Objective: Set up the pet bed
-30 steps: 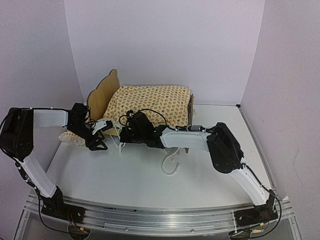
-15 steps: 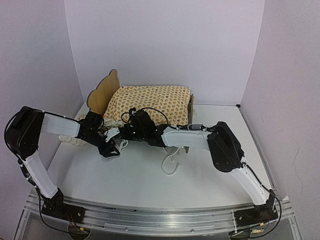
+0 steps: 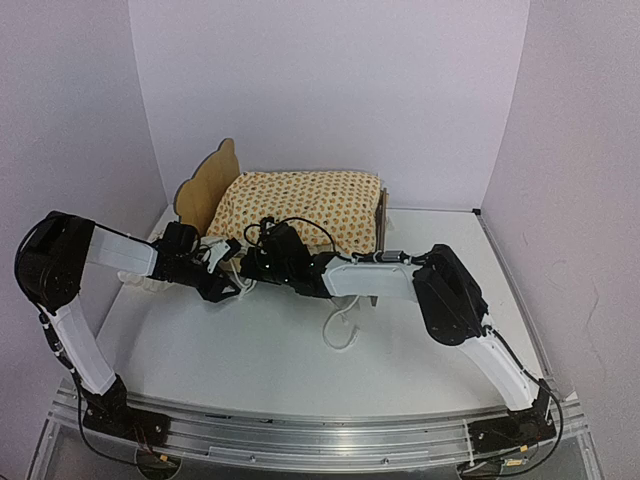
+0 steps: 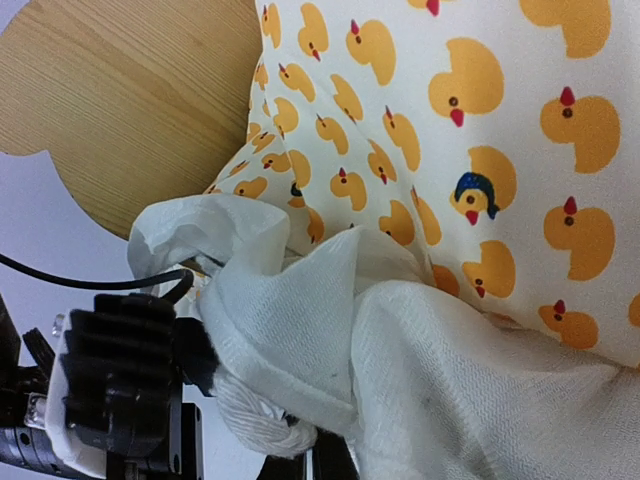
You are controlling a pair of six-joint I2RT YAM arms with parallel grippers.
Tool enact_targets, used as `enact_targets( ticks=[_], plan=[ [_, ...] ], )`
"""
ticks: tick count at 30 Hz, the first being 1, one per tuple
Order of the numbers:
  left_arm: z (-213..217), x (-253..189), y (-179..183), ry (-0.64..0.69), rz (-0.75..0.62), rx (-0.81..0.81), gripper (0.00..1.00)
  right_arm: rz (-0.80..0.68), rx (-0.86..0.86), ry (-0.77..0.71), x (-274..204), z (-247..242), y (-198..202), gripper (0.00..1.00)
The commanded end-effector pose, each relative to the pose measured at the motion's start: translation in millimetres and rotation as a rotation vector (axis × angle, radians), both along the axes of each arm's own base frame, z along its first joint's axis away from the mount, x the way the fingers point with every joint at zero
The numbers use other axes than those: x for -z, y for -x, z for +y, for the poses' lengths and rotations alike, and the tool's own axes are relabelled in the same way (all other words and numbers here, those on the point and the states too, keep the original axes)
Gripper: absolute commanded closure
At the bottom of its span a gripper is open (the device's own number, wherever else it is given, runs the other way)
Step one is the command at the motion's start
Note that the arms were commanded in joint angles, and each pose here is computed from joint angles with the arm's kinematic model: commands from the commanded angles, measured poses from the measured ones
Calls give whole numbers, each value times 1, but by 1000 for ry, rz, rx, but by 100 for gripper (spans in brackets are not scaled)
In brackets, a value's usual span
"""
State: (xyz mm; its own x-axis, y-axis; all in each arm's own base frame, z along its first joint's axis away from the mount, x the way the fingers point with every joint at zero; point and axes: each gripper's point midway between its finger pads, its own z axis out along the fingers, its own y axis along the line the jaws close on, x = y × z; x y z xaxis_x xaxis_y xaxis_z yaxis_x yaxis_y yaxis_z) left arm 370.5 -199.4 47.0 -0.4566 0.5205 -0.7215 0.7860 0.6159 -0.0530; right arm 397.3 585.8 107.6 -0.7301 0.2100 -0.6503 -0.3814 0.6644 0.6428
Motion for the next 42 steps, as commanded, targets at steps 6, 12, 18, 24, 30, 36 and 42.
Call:
enact_targets(
  ticks=[6, 12, 18, 24, 30, 36, 42],
  plan=[
    [-6, 12, 6, 10, -50, 109, 53, -38, 12, -88, -45, 2, 4, 100],
    [-8, 17, 3, 9, -57, 74, 49, -47, 15, -85, -47, 2, 3, 100],
    [3, 43, 2, -112, -48, 64, 64, -49, 18, -87, -47, 1, 3, 100],
    [0, 48, 6, -104, -41, 90, 77, -52, 19, -83, -47, 0, 3, 100],
    [2, 48, 9, -114, -16, 94, 100, -58, 18, -82, -47, 1, 2, 100],
    [16, 19, -3, -103, 12, 24, 100, -68, 24, -70, -47, -2, 1, 100],
    [38, -17, -8, -40, 69, 4, 100, -79, 30, -61, -49, -6, -3, 100]
  ],
)
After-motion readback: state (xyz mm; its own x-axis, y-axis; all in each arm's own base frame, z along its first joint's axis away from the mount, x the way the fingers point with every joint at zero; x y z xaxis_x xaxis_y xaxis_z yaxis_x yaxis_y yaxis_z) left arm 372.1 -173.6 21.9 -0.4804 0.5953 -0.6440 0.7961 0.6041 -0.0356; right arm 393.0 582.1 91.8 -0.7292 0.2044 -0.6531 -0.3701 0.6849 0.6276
